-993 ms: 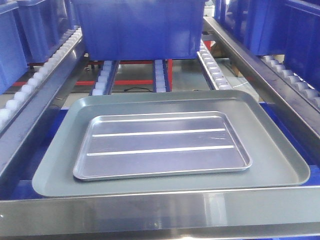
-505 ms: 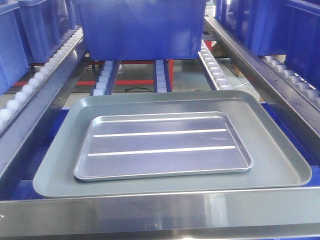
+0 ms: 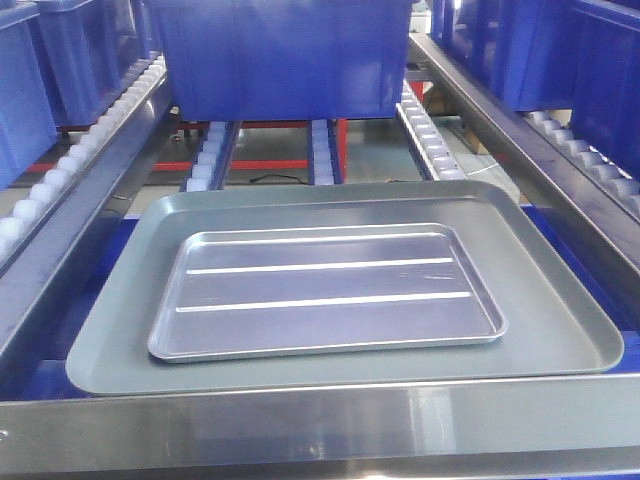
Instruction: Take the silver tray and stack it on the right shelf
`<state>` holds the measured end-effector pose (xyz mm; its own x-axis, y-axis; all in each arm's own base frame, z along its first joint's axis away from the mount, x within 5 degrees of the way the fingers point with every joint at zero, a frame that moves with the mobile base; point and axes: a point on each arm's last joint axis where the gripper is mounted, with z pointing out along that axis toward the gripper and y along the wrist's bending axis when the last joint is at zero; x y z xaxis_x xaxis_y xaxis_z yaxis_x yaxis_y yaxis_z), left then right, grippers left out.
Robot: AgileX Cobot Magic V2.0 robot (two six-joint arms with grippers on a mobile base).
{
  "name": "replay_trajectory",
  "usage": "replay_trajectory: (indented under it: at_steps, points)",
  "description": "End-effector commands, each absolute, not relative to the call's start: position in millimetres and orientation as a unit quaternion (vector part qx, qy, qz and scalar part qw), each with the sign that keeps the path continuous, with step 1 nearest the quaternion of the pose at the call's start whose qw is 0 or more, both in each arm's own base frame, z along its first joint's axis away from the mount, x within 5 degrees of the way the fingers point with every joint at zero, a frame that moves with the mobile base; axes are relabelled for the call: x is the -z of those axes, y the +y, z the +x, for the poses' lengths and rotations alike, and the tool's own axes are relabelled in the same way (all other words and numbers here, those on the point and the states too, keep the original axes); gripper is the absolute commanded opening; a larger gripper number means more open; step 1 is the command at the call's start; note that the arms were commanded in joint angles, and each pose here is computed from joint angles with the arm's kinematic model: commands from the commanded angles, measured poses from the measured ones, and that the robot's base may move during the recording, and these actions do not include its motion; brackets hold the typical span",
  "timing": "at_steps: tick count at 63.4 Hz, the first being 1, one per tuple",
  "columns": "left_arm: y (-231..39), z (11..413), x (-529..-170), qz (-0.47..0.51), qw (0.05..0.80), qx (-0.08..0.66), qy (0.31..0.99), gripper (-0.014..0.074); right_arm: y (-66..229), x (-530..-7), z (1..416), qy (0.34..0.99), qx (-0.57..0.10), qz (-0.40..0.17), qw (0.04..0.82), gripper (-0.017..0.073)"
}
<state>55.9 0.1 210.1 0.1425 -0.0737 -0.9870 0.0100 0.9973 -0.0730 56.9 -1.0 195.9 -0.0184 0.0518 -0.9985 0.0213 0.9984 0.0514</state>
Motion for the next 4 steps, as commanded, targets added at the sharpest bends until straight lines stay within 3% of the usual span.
replay_trajectory:
  at_steps: [1, 4]
  points:
    - [0.4, 54.3, -212.3, -0.028, 0.78, 0.031, 0.625, -0.0092, -1.6, -212.2, 53.8, 0.664, -0.005, 0.024, 0.747, 0.0057]
    - [0.4, 54.3, -212.3, -0.028, 0.78, 0.031, 0.625, -0.0092, -1.6, -212.2, 53.8, 0.664, -0.005, 0.024, 0.747, 0.0057]
